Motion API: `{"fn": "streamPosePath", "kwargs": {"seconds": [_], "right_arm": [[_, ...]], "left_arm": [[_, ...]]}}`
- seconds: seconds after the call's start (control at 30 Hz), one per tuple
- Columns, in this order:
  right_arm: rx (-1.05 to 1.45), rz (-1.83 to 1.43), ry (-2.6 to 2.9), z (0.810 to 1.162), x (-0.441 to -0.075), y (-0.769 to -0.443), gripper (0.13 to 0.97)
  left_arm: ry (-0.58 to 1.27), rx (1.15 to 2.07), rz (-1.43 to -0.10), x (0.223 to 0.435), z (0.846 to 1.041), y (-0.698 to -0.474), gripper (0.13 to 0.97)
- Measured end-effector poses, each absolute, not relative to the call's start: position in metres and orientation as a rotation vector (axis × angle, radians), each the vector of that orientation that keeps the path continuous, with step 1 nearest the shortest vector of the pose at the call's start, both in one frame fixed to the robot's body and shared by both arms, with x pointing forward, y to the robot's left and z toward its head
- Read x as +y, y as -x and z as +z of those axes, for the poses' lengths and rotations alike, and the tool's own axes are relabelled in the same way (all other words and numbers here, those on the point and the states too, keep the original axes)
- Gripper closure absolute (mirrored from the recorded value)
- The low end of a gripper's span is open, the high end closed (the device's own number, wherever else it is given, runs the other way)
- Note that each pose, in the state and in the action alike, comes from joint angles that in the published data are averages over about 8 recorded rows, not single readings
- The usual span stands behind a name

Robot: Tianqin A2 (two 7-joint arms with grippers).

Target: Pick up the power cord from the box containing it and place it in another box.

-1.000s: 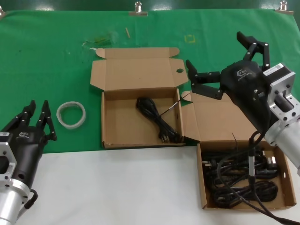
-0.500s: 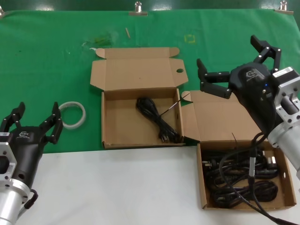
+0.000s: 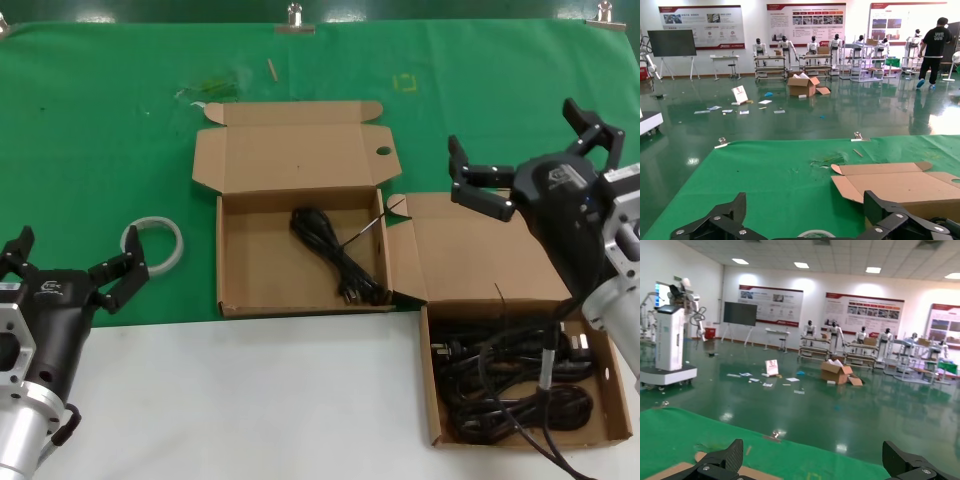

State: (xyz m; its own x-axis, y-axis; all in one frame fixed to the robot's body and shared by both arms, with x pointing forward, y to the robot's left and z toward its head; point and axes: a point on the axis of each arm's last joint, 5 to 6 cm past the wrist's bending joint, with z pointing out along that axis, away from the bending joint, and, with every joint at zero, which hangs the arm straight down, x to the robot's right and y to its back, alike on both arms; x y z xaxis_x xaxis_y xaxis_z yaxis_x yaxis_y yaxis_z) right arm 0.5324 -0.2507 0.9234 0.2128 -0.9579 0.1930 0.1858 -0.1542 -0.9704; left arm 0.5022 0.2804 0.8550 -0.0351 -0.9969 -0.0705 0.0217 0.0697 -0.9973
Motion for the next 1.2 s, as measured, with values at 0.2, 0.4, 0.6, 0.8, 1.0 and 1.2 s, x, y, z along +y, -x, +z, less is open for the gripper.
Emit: {"fn": "streamPosePath", "kwargs": {"seconds": [0.2, 0.4, 0.6, 0.8, 1.0, 1.2], "right_arm": [[0.875, -1.24, 1.293, 0.913, -0.256, -0.531, 0.13], [0.928, -1.244, 1.281, 0.902, -0.261, -0.528, 0.13], [0.985, -1.247, 1.272, 0.889, -0.267, -0.523, 0.13], [1.045, -1.247, 1.266, 0.875, -0.272, -0.518, 0.13], [1.095, -1.246, 1.263, 0.864, -0.277, -0.512, 0.13], [1.105, -1.245, 1.263, 0.862, -0.278, -0.511, 0.13]], "left_arm": [[1.125, 1.253, -1.193, 0.28, 0.855, -0.502, 0.269], [1.125, 1.253, -1.193, 0.28, 0.855, -0.502, 0.192], [1.125, 1.253, -1.193, 0.28, 0.855, -0.502, 0.15], [1.125, 1.253, -1.193, 0.28, 0.855, -0.502, 0.136], [1.125, 1.253, -1.193, 0.28, 0.855, -0.502, 0.133], [1.125, 1.253, -1.193, 0.28, 0.855, -0.502, 0.132]]}}
